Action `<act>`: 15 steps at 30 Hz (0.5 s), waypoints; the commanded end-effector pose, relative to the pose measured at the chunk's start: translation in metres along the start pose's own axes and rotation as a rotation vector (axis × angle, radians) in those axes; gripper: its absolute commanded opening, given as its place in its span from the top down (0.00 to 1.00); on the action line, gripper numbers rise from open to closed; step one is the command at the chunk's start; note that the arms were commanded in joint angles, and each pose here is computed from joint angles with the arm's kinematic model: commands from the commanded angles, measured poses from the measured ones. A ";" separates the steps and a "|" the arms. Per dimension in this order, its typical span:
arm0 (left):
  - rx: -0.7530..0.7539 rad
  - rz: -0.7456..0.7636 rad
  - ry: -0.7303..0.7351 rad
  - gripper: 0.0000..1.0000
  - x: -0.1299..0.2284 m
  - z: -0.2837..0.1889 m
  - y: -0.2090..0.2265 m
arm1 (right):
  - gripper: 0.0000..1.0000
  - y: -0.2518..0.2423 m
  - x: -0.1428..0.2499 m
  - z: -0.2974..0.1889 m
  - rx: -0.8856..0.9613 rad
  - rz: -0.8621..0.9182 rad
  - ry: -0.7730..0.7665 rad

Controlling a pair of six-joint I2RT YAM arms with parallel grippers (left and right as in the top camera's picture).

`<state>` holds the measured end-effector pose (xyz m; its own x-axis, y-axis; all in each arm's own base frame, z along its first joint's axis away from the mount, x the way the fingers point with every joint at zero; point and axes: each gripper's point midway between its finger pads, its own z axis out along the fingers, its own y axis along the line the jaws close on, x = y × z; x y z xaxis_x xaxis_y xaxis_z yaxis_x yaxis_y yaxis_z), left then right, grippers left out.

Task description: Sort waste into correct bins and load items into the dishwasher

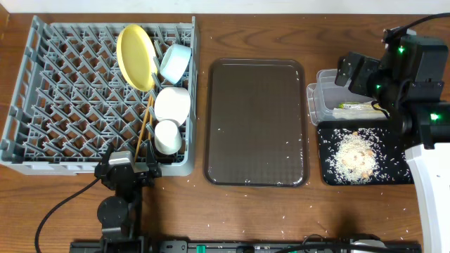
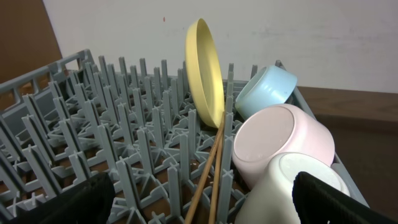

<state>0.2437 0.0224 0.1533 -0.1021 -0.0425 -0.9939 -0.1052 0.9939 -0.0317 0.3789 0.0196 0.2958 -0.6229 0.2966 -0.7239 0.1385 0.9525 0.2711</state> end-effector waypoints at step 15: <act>-0.012 0.018 0.051 0.09 0.017 0.001 0.003 | 0.01 -0.008 0.000 -0.001 0.038 0.009 -0.001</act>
<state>0.2437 0.0226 0.1533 -0.1021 -0.0422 -0.9939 -0.1060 0.9939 -0.0313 0.3773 0.0193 0.2938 -0.6302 0.2964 -0.7176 0.1425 0.9527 0.2684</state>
